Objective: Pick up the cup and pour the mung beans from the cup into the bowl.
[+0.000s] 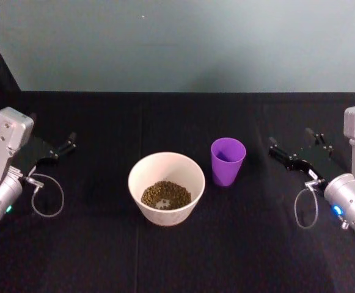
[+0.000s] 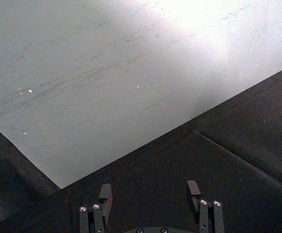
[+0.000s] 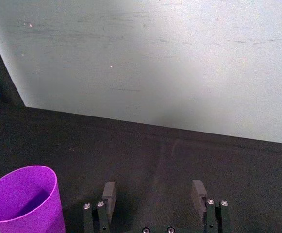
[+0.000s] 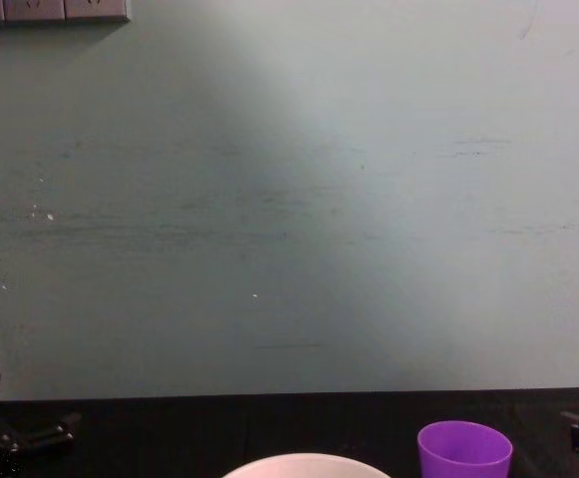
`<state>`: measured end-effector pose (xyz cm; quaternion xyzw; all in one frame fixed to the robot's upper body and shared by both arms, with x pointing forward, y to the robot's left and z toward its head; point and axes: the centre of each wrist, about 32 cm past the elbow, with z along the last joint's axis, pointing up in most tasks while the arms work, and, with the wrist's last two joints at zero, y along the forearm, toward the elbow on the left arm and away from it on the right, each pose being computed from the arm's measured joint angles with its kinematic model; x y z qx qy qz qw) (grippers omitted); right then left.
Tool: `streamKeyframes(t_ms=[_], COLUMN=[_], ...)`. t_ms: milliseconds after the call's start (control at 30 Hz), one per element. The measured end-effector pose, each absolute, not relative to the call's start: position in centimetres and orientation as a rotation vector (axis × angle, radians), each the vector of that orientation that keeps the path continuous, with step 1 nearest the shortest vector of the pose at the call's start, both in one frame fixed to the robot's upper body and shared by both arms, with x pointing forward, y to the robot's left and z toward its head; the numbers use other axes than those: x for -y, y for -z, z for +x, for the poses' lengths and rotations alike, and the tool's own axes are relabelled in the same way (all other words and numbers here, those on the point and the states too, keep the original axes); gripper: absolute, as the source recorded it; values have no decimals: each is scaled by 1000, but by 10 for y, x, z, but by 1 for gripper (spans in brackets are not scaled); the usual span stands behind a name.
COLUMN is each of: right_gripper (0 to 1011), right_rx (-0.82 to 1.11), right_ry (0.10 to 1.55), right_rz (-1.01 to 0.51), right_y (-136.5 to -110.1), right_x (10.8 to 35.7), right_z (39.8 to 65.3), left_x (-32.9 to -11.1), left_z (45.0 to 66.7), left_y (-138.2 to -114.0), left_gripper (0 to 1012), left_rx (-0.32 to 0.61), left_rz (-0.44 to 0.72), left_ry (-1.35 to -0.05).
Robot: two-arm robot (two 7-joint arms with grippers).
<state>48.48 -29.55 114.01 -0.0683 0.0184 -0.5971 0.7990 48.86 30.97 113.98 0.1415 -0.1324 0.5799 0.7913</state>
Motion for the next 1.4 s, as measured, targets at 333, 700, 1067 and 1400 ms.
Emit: streamKeyframes(t_ms=[333, 700, 1067, 1400], right_gripper=[1003, 1003, 1003, 1003], right_rx=[-38, -37, -37, -37], right_ry=[1279, 1278, 1278, 1278], right_rz=[-148, -148, -149, -149], right_y=[-1140, -1141, -1141, -1141], right_x=[295, 295, 295, 295], right_z=[485, 485, 485, 485], left_x=[-310, -310, -310, -310], left_z=[489, 489, 489, 489], left_y=[-1140, -1140, -1140, -1140], left_gripper=[1000, 1000, 1000, 1000], left_rx=[285, 285, 285, 285], left_rz=[304, 304, 304, 304], left_ry=[-1248, -1248, -1248, -1248])
